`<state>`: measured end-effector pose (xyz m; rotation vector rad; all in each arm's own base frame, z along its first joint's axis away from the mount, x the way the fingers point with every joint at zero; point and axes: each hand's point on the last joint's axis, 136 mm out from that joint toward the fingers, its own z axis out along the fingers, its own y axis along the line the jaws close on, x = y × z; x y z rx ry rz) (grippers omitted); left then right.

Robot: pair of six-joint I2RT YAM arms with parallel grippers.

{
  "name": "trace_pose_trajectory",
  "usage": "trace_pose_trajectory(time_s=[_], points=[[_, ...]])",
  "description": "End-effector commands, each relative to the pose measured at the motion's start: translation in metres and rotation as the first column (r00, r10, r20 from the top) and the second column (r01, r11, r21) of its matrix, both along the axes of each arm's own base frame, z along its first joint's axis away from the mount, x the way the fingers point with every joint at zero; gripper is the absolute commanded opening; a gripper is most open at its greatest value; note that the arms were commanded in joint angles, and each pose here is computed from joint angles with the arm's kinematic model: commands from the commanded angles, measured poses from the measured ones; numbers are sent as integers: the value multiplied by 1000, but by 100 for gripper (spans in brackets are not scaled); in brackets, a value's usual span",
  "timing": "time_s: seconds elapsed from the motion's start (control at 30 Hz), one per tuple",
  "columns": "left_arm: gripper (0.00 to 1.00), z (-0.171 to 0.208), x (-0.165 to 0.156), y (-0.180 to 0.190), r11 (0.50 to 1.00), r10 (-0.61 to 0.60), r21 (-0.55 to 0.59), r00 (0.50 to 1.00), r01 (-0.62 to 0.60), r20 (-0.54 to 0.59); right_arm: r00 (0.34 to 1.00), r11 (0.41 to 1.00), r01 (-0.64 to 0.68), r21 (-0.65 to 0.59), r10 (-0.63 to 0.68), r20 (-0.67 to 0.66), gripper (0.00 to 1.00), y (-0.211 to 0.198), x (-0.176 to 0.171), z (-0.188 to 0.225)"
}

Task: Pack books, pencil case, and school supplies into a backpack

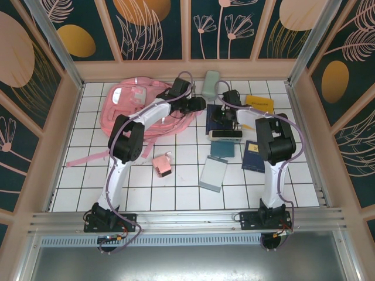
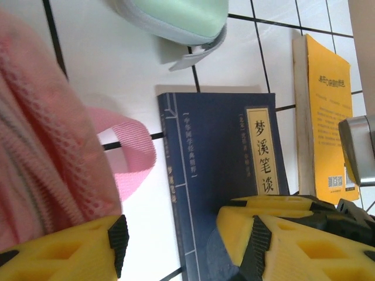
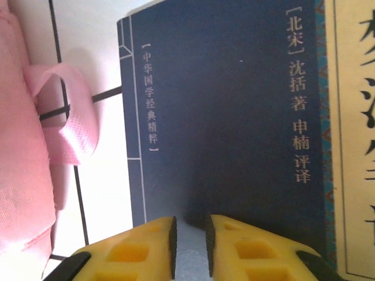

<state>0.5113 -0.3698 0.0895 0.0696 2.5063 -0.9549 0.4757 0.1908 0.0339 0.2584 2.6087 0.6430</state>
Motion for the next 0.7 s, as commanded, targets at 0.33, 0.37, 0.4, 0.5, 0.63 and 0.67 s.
trace_pose_trajectory(time_s=[0.33,0.37,0.4,0.5,0.63,0.67], points=[[55,-18,-37,-46,999,-32,1,998,33,-60,991,987,122,-101,-116,67,41,-59,-4,39],[54,-24,-40,-47,1000,-28,-5,997,27,-77,991,987,128,-102,-122,62,41,-64,-5,36],[54,-30,-43,-47,1000,-19,-7,995,18,-96,990,985,134,-107,-128,59,41,-69,-6,34],[54,-49,-47,-44,1000,1,4,989,-1,-147,990,983,138,-125,-134,42,41,-78,-7,22],[53,-72,-49,-42,999,20,41,981,-13,-193,991,982,130,-139,-131,6,41,-83,-9,3],[53,-80,-50,-39,998,31,63,978,-19,-208,992,981,128,-144,-130,-3,41,-84,-10,-1]])
